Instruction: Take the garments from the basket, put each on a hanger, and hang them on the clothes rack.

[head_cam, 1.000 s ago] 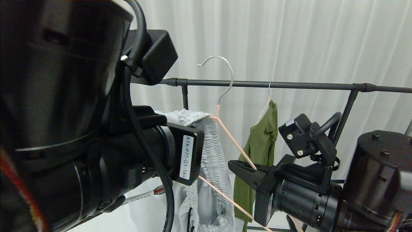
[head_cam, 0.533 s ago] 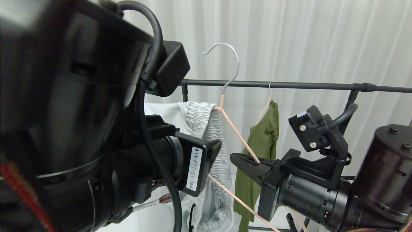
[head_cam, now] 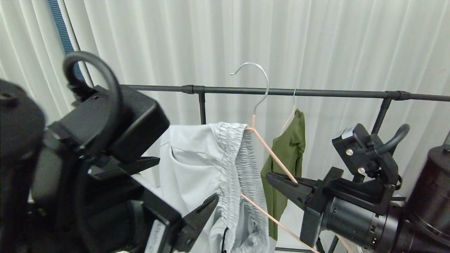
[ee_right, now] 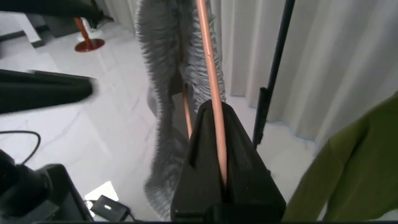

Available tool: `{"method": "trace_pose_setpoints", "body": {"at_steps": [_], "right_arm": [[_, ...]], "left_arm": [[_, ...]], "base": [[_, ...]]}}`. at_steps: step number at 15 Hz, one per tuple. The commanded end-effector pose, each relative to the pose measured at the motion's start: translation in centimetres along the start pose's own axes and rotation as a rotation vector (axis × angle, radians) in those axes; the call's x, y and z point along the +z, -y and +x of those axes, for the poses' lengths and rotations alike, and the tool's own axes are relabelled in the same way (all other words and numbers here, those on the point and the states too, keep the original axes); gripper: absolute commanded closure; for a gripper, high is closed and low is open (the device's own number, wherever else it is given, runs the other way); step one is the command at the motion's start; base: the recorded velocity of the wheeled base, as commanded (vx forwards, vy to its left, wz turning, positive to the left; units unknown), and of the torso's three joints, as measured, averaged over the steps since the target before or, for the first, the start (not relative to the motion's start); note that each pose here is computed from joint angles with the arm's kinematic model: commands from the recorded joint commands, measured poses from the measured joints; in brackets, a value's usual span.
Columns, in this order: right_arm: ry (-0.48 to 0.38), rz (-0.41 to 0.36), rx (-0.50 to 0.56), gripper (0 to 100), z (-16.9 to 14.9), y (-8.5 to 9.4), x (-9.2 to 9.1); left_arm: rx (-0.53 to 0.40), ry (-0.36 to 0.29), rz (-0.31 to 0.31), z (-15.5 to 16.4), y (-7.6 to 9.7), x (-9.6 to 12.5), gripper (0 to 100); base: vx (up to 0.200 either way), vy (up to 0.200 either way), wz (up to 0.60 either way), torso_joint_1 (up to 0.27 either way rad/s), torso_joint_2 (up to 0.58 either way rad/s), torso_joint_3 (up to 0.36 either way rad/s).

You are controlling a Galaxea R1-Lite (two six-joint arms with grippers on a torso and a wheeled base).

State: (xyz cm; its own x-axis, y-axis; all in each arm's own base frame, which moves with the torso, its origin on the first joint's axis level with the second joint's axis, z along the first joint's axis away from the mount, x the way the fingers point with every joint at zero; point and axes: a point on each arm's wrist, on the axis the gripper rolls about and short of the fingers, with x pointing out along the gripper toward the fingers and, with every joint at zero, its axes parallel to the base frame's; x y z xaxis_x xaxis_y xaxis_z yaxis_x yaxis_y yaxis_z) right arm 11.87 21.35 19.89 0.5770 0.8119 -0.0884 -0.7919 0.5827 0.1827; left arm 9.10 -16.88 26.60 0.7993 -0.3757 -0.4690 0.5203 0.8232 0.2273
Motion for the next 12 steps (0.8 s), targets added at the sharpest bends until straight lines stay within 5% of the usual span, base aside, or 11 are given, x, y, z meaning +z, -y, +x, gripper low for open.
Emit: {"method": "trace_pose_setpoints", "body": {"at_steps": [1,3,6,12], "right_arm": [[-0.018,-0.020,0.032,100,-1.9,0.4,-0.9],[-0.054,-0.080,0.119,100,-4.1,0.6,-2.2],[-0.079,-0.107,0.212,100,-5.8,-0.1,-3.2],[-0.059,-0.111,0.317,100,-6.7,-1.6,-3.4]], "left_arm": [[-0.073,0.086,0.073,-3.9,-2.8,-1.8,0],[-0.214,0.137,0.155,-5.2,-4.4,-2.3,0],[-0.333,0.123,0.279,-4.5,-4.6,-3.5,0],[-0.470,0.039,0.331,-1.5,-2.6,-5.0,0]], "base": [[0.000,0.000,0.00,0.000,0.00,0.000],[0.000,0.000,0.00,0.000,0.00,0.000],[0.000,0.000,0.00,0.000,0.00,0.000],[0.000,0.000,0.00,0.000,0.00,0.000]]}}
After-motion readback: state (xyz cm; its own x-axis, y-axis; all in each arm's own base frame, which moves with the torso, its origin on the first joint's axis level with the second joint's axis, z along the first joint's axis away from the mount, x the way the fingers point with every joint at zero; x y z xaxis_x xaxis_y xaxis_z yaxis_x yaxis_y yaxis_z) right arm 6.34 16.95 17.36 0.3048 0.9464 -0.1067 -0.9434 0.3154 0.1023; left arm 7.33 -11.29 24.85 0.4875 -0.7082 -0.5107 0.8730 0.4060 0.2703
